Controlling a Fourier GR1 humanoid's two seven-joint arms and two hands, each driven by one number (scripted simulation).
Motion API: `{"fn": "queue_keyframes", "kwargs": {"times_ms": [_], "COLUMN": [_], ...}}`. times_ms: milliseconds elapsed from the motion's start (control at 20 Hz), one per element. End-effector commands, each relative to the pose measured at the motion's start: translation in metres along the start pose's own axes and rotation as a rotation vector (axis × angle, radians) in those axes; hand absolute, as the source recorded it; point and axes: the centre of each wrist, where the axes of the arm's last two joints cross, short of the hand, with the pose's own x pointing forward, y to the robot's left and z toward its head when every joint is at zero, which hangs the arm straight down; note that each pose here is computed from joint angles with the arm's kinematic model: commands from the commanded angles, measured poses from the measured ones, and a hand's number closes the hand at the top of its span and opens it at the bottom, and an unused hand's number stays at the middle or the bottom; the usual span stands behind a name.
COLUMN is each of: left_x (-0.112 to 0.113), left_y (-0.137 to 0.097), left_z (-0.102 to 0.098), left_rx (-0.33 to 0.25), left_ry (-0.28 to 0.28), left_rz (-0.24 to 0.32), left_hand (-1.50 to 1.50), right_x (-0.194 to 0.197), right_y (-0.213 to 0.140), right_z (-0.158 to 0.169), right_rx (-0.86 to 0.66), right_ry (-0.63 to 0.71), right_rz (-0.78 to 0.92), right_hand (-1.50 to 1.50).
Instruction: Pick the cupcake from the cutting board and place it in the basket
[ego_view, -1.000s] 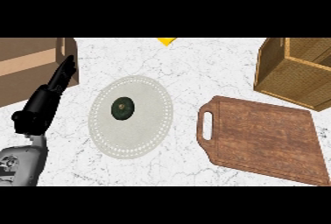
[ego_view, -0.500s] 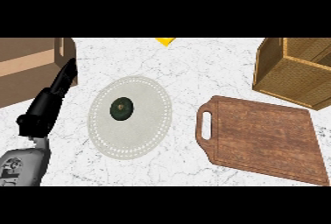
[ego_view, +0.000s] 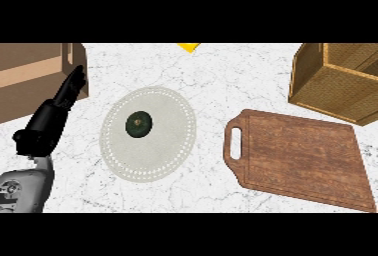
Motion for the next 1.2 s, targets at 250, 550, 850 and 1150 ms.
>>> {"fn": "queue_keyframes", "kwargs": {"times_ms": [250, 550, 850, 1150], "left_x": [-0.002, -0.003, 0.009, 0.005], "left_y": [-0.002, -0.001, 0.003, 0.009], "left_z": [-0.002, -0.009, -0.005, -0.003], "left_rx": [0.009, 0.013, 0.008, 0.005], "left_ry": [0.021, 0.013, -0.009, -0.012], "left_rz": [0.003, 0.004, -0.013, -0.005], "left_hand": [0.00, 0.00, 0.00, 0.00], "right_x": [-0.005, -0.003, -0.018, -0.040], "right_y": [0.005, 0.006, 0.002, -0.002], "right_z": [-0.001, -0.005, 0.001, 0.013], "right_rx": [0.120, 0.168, -0.001, -0.256], "right_ry": [0.017, -0.039, -0.085, 0.025], "right_rz": [0.150, 0.030, -0.274, -0.569], "right_hand": [-1.50, -1.50, -1.50, -1.50]}}
